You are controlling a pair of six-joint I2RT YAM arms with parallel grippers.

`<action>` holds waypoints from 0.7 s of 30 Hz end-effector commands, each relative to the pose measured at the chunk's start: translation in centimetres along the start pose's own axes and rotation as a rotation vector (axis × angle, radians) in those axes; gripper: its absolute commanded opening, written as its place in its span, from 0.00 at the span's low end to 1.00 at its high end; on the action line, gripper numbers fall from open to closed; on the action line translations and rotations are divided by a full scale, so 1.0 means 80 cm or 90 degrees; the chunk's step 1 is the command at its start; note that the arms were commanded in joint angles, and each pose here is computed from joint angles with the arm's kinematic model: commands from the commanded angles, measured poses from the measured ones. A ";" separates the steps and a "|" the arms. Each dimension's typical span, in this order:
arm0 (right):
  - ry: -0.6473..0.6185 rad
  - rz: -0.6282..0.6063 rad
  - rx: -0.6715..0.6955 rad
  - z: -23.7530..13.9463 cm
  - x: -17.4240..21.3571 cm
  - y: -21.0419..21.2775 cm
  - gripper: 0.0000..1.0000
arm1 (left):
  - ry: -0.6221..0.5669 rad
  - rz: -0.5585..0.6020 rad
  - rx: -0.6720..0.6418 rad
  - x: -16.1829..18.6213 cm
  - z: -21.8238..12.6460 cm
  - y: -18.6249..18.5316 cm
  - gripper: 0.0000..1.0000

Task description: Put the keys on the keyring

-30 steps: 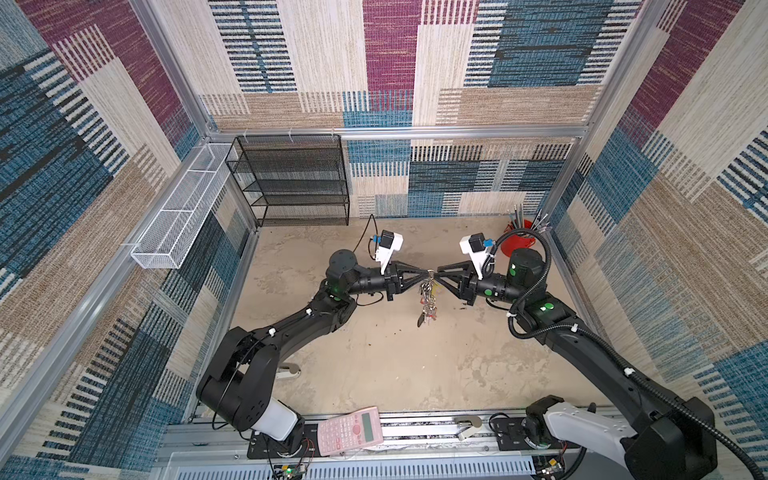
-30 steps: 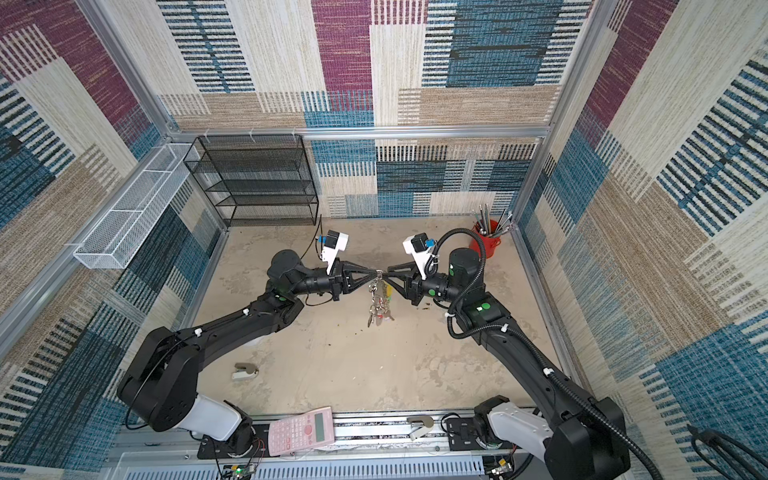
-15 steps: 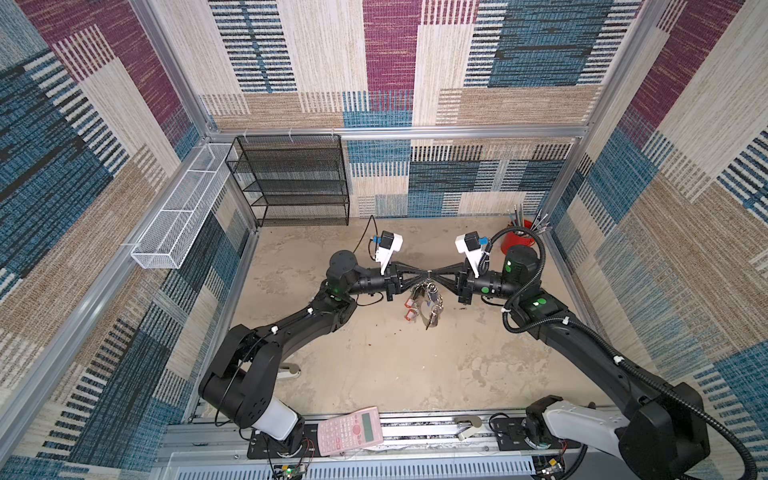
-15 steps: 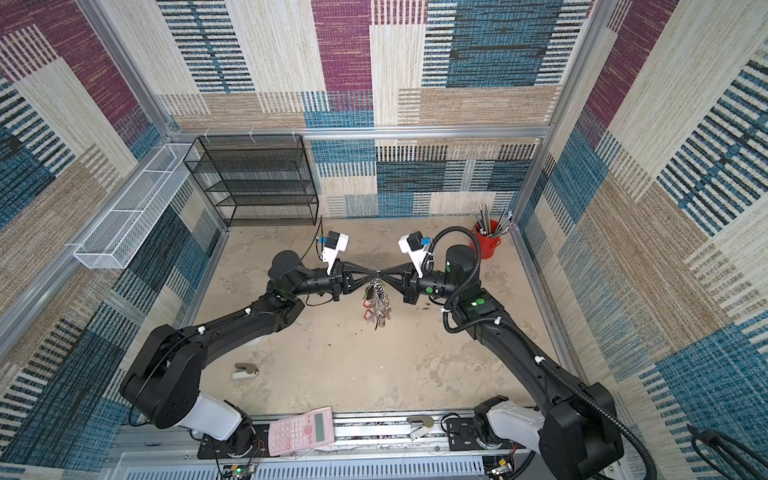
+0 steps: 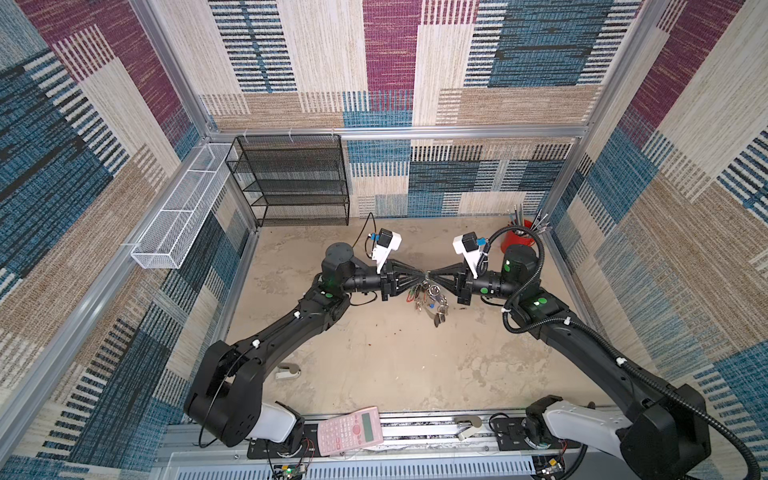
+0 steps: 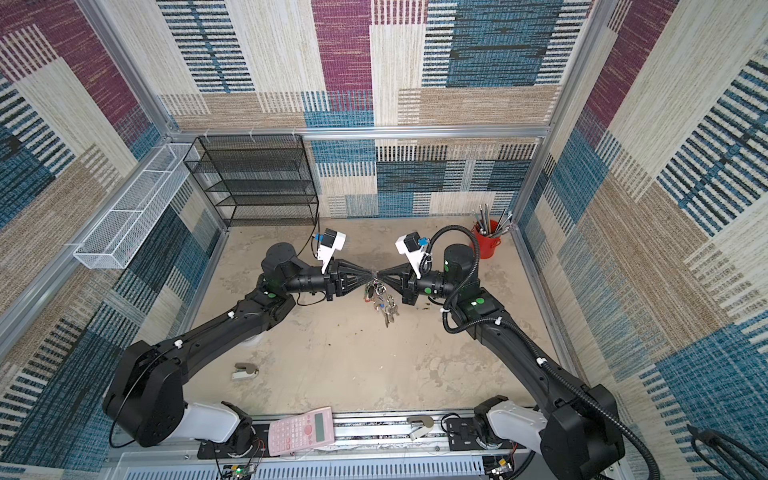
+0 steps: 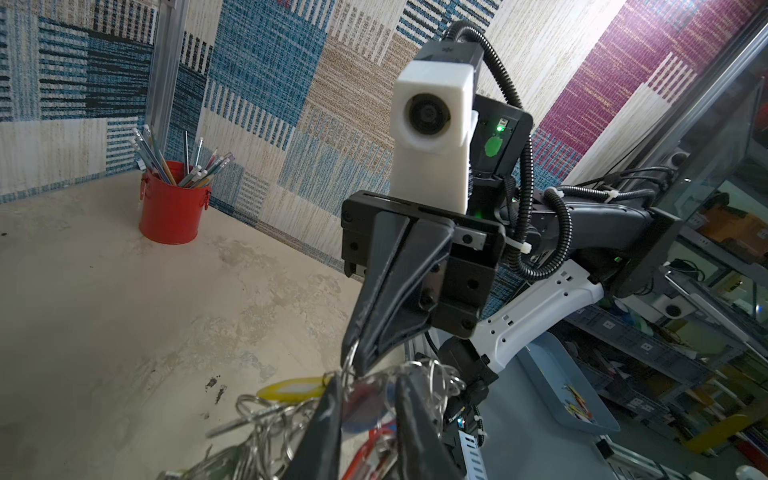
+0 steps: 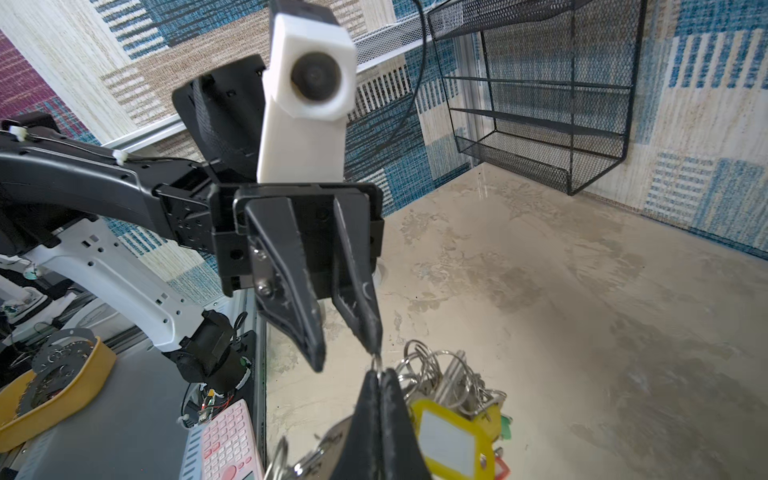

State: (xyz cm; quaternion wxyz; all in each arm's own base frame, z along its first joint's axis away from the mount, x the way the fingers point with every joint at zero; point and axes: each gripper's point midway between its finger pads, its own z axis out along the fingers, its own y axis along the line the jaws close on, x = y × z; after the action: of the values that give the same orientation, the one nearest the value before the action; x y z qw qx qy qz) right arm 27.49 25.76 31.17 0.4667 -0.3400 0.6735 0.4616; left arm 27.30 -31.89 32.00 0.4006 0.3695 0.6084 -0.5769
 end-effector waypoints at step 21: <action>0.083 -0.082 -0.068 0.011 0.013 0.036 0.00 | 0.266 0.127 -0.002 0.028 -0.020 -0.012 0.42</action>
State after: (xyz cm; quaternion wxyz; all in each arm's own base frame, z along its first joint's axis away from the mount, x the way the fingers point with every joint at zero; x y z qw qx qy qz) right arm 25.32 27.23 30.28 0.4278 -0.4204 0.6713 0.4356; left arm 26.27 -30.41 30.57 0.3313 0.5214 0.6489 -0.4442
